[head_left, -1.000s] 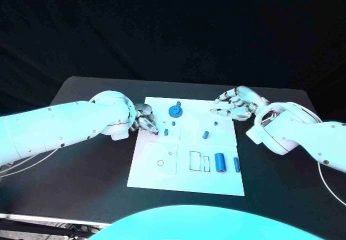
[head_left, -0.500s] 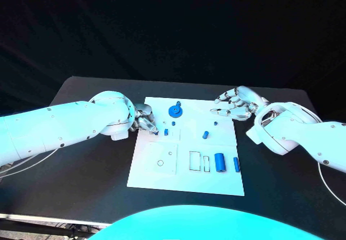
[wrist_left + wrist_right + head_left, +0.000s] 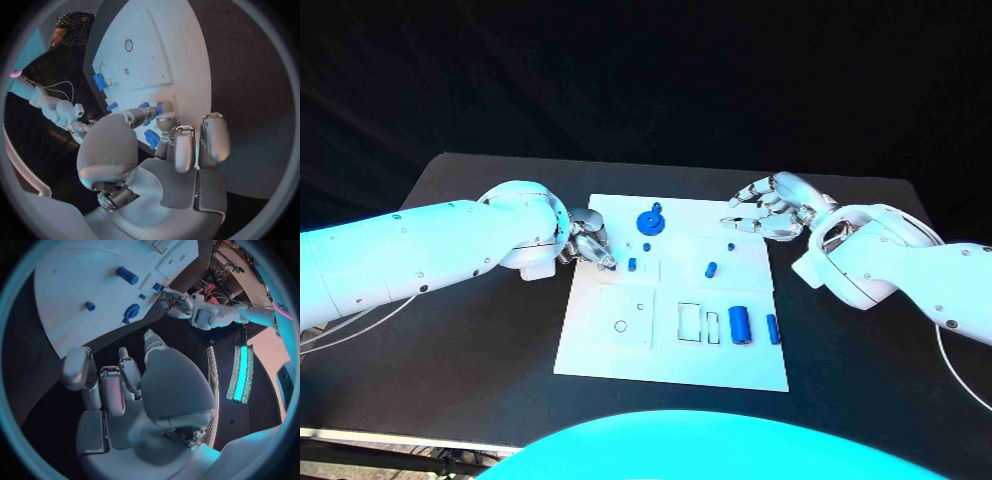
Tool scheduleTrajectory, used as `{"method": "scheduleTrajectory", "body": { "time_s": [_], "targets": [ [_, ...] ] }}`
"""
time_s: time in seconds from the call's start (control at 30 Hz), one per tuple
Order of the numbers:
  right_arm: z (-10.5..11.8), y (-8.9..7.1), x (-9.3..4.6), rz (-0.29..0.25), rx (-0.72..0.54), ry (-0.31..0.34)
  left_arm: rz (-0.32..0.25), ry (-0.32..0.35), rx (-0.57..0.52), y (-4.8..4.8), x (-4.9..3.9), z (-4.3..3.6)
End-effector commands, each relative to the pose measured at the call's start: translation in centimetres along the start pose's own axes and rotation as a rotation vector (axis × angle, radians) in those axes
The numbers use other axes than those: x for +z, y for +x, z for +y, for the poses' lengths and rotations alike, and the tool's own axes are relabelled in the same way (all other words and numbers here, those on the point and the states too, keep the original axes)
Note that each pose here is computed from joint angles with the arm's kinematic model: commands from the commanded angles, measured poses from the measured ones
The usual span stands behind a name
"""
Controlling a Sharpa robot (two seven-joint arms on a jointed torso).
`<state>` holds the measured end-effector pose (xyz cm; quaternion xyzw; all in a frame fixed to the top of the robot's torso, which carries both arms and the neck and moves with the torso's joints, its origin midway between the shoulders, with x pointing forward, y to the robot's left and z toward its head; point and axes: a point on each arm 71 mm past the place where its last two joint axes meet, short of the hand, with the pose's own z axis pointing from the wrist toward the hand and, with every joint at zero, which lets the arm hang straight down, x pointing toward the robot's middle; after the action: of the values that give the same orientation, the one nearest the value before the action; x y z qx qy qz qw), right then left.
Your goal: Assemble the parts on the task board
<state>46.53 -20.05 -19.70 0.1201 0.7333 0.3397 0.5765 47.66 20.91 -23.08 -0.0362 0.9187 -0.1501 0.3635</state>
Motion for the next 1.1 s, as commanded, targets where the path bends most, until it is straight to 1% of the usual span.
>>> {"method": "scheduleTrajectory", "body": {
  "time_s": [0.03,0.4,0.73,1.1],
  "targets": [
    [0.06,0.05,-0.01,0.005,-0.004,-0.01,0.046,-0.012,0.01,0.61,0.19,0.11],
    [0.05,0.04,0.02,0.004,-0.004,-0.009,0.04,-0.016,0.006,0.45,0.53,-0.04],
    [-0.08,-0.05,-0.02,0.001,-0.005,-0.006,0.078,-0.02,0.024,0.66,0.75,-0.24],
    [-0.08,-0.06,-0.05,0.001,-0.005,-0.006,0.091,-0.019,0.032,0.72,0.95,-0.51]
  ]
}}
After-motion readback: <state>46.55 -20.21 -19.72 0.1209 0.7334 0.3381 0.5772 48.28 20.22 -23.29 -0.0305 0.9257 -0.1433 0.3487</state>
